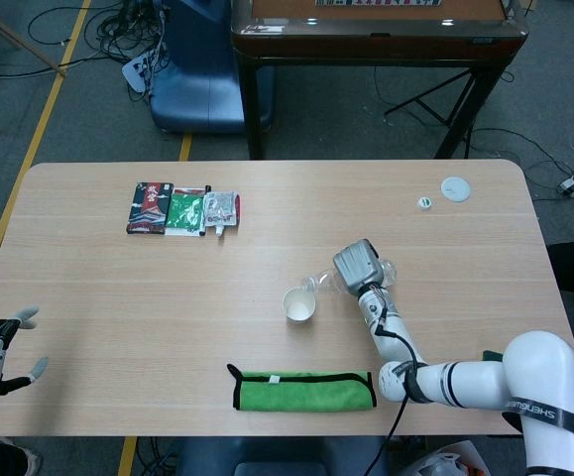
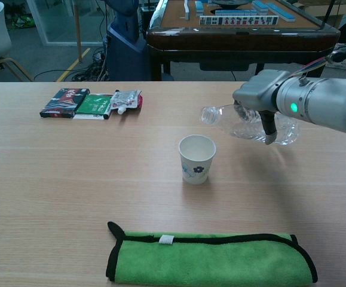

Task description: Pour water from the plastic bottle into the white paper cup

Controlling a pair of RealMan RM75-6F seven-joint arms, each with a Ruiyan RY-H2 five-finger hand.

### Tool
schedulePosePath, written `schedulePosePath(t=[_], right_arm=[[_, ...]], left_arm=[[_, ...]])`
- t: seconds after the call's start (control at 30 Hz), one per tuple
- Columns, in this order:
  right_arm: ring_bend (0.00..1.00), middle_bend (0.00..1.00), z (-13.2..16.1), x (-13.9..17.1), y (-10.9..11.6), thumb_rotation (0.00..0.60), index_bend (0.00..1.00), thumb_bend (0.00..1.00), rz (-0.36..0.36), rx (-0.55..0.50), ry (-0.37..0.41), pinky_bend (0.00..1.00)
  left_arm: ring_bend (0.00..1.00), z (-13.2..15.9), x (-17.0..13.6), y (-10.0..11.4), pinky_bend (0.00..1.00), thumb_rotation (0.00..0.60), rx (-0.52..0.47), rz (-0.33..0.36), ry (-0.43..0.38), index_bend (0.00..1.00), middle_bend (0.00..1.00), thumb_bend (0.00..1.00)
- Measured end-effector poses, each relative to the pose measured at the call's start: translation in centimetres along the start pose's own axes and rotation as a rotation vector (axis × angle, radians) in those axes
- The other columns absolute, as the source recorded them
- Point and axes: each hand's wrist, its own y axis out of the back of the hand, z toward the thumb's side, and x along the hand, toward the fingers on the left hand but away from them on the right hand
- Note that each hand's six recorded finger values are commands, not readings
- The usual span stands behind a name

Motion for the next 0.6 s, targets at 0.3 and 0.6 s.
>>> schedulePosePath(t=[0.3,0.6], right_arm=[[0.53,0.66,0.33,0.07,0.27,0.6,0.63,0.17,0.014,0.052,-0.012,0.5],[0.53,0.66,0.32,0.12,0.55,0.6,0.63,0.17,0.021,0.114,-0.029,0.5]], left_arm=[[0.27,0.0,0.0,0.03,0.44,0.6,-0.003,-0.003,0.001,0.21,0.34,0.22],[0.27,-0.02,0.01,0.04,0.44,0.6,-0.001,-0.004,0.002,0.21,0.34,0.22]])
